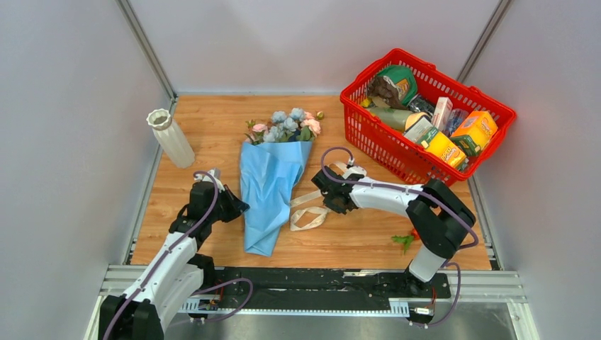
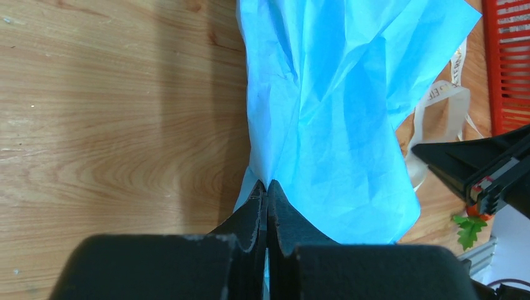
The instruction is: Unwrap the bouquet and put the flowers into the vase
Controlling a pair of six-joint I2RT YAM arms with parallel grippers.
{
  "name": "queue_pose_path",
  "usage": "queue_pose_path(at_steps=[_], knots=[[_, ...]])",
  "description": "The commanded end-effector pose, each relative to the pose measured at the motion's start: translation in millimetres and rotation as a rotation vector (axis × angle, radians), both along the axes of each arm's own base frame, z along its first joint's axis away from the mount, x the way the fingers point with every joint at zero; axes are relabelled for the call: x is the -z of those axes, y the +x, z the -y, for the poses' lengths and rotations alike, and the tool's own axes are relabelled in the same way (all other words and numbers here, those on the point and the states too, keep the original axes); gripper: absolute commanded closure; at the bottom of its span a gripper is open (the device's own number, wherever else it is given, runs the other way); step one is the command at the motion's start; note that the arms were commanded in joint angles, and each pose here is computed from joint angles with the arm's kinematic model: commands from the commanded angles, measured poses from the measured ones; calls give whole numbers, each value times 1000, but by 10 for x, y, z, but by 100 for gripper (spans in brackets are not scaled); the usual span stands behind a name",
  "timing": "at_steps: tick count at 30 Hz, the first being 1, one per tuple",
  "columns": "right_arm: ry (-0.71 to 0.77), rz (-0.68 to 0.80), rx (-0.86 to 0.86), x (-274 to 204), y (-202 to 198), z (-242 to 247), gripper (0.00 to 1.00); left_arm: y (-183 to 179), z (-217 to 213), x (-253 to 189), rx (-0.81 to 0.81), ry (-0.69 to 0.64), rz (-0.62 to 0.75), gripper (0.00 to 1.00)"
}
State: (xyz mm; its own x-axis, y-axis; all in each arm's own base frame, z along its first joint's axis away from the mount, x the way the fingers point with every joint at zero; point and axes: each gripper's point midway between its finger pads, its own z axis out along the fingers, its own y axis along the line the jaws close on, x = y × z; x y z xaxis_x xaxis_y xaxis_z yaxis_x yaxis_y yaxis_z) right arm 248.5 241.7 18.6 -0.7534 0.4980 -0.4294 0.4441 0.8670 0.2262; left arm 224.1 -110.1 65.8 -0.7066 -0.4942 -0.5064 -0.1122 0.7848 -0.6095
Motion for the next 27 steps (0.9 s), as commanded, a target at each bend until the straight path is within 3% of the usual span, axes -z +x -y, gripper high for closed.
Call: queue_pose_path(at_steps=[1,12,16,18,21,25,27], knots=[[-120,46,57,-28,162,448,100,123,-64,-182,-32,25,65,100],[-336,429,235,-1208,316,1584,100,140,-130,-158,-68,49,56,100],[-393,546,246,-1688,309,1786,100,144,-121,-155,-72,39,52,100],[-375,591,237,-1925,320,1791,100,147,-120,-158,-73,37,53,100],[-307,632,80,-2068,416,1539,100,121,-79,-121,-61,15,41,100],[-148,642,-197,-1868,439,1009,100,97,-6,-71,-34,-19,29,100],[-123,632,-246,-1703,455,892,100,80,32,-33,-26,-42,19,100]])
